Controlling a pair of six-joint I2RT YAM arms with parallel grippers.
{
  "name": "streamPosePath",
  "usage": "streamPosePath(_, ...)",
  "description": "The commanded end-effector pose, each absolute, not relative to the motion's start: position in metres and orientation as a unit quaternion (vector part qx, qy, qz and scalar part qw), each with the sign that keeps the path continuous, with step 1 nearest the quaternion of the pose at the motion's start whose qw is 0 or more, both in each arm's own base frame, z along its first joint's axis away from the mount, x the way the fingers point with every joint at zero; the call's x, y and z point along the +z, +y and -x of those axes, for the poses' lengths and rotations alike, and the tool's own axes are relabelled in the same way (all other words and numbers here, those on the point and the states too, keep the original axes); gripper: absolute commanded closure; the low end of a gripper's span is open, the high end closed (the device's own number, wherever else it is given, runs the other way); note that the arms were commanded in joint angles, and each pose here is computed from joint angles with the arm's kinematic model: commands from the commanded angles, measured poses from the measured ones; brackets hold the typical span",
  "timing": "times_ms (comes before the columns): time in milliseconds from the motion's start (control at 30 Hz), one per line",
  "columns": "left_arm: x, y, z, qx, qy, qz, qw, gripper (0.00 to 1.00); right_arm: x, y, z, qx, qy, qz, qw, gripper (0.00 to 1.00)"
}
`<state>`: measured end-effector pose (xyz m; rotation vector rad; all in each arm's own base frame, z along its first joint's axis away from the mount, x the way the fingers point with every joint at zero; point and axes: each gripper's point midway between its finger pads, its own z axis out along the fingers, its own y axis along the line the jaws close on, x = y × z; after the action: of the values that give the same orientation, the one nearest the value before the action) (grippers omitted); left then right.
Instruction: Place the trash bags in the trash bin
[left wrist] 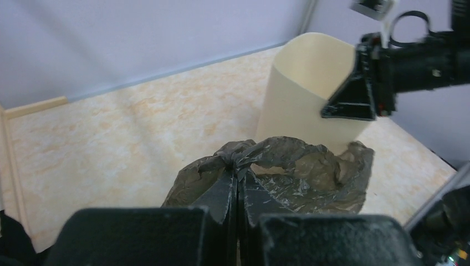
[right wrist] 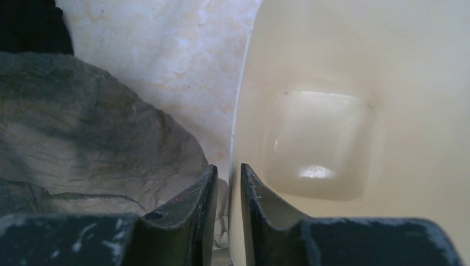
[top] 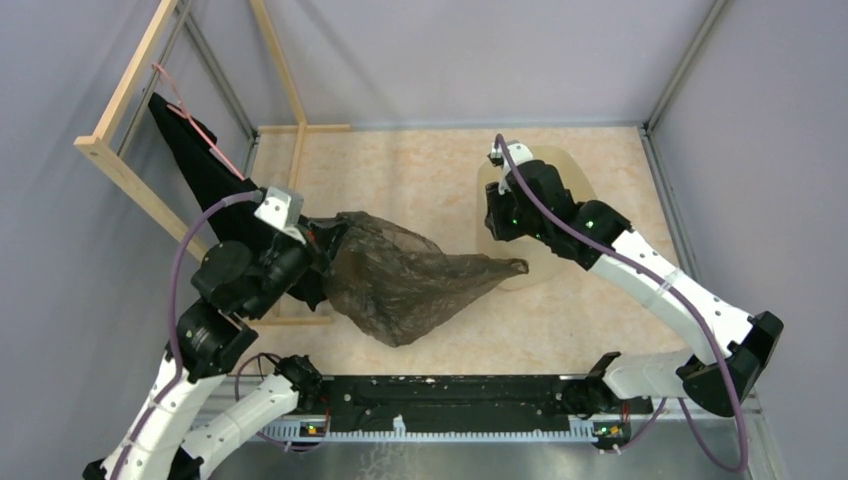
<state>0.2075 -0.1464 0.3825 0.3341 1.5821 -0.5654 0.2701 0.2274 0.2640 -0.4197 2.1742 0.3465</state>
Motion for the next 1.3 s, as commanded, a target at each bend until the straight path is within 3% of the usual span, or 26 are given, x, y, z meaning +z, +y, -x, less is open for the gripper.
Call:
streamPosePath(0, 0.378, -0.157, -0.179, -0.291, 0.687, -0.207, 0.633, 1.0, 0.299, 0.249, -0.264, 0.202, 0.842, 0.193, 0.462, 0.71)
streamPosePath(233, 0.38, -0.16, -0.176, -0.3, 0.681, -0.215, 0.632, 1.0, 0.364, 0.252, -0.243, 0.263, 0.803, 0.22, 0.487, 0.3)
streamPosePath(433, 0.388, -0.166, -0.179, -0.31, 0.678, -0.213, 0.632, 1.0, 0.389, 0.308, -0.204, 0.418, 0.725, 0.317, 0.446, 0.03)
streamPosePath(700, 0.397, -0.172, -0.184, -0.325, 0.679, -0.198, 0.628, 1.0, 0.349, 0.351, -0.16, 0.514, 0.651, 0.419, 0.37, 0.01)
streamPosePath(867, 0.406, -0.176, -0.189, -0.328, 0.679, -0.197, 0.627, 1.0, 0.315, 0.359, -0.139, 0.494, 0.655, 0.44, 0.365, 0.01)
streamPosePath(1167, 0.413, -0.184, -0.187, -0.348, 0.669, -0.204, 0.624, 1.0, 0.292, 0.337, -0.186, 0.401, 0.742, 0.306, 0.441, 0.01)
streamPosePath(1267, 0.418, -0.182, -0.185, -0.349, 0.667, -0.201, 0.627, 1.0, 0.292, 0.329, -0.196, 0.396, 0.753, 0.254, 0.461, 0.06)
